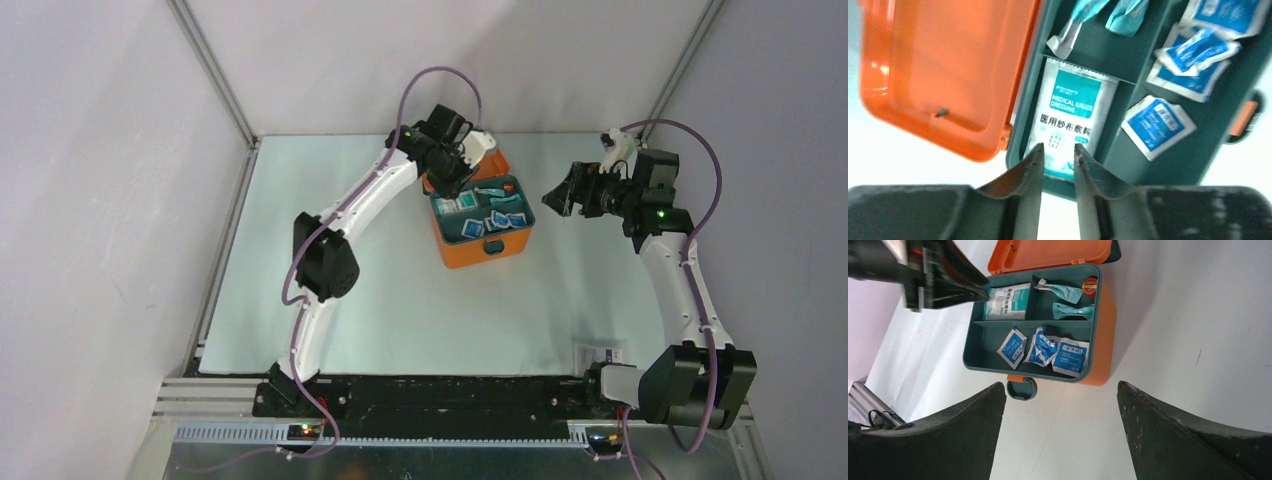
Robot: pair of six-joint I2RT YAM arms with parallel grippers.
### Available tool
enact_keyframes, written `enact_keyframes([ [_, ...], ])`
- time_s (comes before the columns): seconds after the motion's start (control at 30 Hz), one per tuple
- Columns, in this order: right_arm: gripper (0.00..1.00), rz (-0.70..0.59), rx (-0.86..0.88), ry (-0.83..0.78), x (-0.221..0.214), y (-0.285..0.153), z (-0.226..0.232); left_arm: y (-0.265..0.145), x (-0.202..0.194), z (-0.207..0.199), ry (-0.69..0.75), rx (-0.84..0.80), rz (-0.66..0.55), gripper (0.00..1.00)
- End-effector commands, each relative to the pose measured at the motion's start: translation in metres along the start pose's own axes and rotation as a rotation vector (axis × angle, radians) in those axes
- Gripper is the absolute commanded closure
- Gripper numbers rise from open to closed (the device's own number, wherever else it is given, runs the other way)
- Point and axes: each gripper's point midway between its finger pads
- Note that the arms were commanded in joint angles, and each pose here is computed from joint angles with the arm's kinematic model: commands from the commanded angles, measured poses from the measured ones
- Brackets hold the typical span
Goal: Organize the medicine kit
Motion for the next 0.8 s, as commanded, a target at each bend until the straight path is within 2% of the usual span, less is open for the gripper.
enact_keyframes([
  [0.0,0.13,-0.046,0.002,-0.024,0.013,-0.003,0.001,-0.102,0.056,-0.004,0.046,0.053,-0.243,0.62],
  [0.03,0.13,-0.042,0.003,-0.021,0.011,-0.002,0.0,-0.111,0.058,-0.002,0.018,0.062,-0.26,0.55],
  [0.1,0.13,-0.037,0.005,-0.017,0.01,-0.001,-0.001,-0.121,0.061,0.008,-0.09,0.067,-0.292,0.5],
  [0.23,0.1,-0.016,0.009,0.003,0.004,0.005,-0.004,-0.133,0.064,0.04,-0.467,-0.04,-0.39,0.45],
  [0.3,0.09,-0.005,0.016,0.016,0.001,0.009,-0.005,-0.108,0.036,0.067,-0.623,-0.028,-0.392,0.41],
  [0.33,0.07,0.004,0.019,0.024,-0.002,0.011,-0.006,-0.114,0.047,0.089,-0.697,-0.021,-0.5,0.39],
  [0.37,0.06,0.009,0.02,0.028,-0.003,0.012,-0.006,-0.11,0.028,0.106,-0.769,0.0,-0.511,0.37],
  [0.4,0.05,0.017,0.02,0.033,-0.006,0.014,-0.008,-0.118,0.037,0.121,-0.827,0.023,-0.596,0.36],
  [0.47,0.02,0.03,0.025,0.044,-0.01,0.016,-0.008,-0.128,0.03,0.153,-0.885,0.146,-0.665,0.33],
  [0.5,0.01,0.033,0.026,0.045,-0.011,0.017,-0.009,-0.135,0.036,0.166,-0.868,0.199,-0.74,0.32],
  [0.53,0.01,0.039,0.033,0.05,-0.013,0.019,-0.009,-0.136,0.039,0.172,-0.85,0.206,-0.787,0.24],
  [0.57,0.01,0.042,0.035,0.055,-0.014,0.021,-0.009,-0.132,0.044,0.183,-0.839,0.195,-0.887,0.16],
  [0.6,0.0,0.047,0.041,0.063,-0.015,0.023,-0.01,-0.111,0.041,0.189,-0.929,0.149,-0.893,0.04],
  [0.63,0.01,0.055,0.044,0.078,-0.018,0.026,-0.011,-0.107,0.051,0.19,-0.933,0.039,-0.92,0.02],
  [0.67,0.01,0.057,0.051,0.084,-0.019,0.027,-0.011,-0.076,0.046,0.195,-1.044,-0.045,-0.877,0.01],
  [0.7,0.0,0.068,0.055,0.098,-0.022,0.029,-0.012,-0.078,0.059,0.194,-1.045,-0.136,-0.889,0.01],
  [0.73,0.01,0.073,0.065,0.107,-0.024,0.03,-0.011,-0.062,0.057,0.196,-1.089,-0.175,-0.872,0.0],
  [0.77,0.01,0.082,0.073,0.121,-0.027,0.033,-0.012,-0.063,0.062,0.191,-1.062,-0.228,-0.897,0.0],
])
Point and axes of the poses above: each gripper's point midway between its finger pads, its own y axis out along the fingers, its own z axis along the line the jaws close on, x = y × z, and after that the axes turned 13 degrees about -y, right-handed
